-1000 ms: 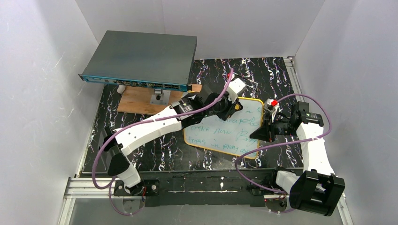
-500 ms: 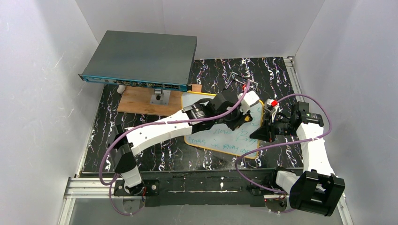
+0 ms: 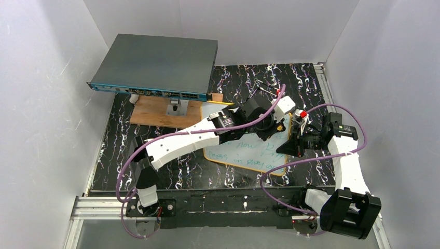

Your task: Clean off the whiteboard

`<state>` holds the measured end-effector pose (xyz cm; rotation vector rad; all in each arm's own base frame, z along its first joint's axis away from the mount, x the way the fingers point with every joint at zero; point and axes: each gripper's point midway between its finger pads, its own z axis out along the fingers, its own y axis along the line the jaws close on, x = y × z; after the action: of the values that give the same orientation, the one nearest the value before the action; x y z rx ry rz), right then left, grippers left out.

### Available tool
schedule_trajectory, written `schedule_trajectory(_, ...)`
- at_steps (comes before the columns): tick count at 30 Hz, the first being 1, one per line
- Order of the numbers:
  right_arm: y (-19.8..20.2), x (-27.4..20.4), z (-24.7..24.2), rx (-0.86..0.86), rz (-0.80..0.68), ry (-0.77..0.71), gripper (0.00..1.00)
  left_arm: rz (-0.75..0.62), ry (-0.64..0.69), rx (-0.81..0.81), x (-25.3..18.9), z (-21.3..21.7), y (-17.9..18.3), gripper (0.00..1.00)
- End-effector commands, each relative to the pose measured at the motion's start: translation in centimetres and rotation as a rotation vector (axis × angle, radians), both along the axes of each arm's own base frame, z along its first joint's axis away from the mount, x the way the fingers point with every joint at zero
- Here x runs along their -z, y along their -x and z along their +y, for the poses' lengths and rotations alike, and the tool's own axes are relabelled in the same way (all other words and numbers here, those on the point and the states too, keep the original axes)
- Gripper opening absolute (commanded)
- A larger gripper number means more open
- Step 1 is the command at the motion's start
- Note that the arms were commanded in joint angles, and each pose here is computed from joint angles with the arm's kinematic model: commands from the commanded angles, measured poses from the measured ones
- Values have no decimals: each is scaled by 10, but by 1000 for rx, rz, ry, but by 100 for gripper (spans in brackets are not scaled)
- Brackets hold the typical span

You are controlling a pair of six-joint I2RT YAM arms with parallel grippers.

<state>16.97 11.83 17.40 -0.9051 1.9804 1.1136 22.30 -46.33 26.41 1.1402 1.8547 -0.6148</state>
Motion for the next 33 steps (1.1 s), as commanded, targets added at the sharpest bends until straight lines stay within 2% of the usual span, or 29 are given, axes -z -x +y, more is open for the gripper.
schedule_trajectory(1,1,12,-10,-55,-106,137,1,-110,4,-190,-18,35,-54,0)
schedule_trajectory(17,2,12,-10,-56,-107,137,1,2,-17,-134,24,61,-21,0)
schedule_trajectory(27,2,12,-10,-55,-111,139,1,13,7,-13,26,30,8,0)
schedule_trajectory(33,1,11,-10,-55,-116,140,1,-1,29,10,15,14,6,0)
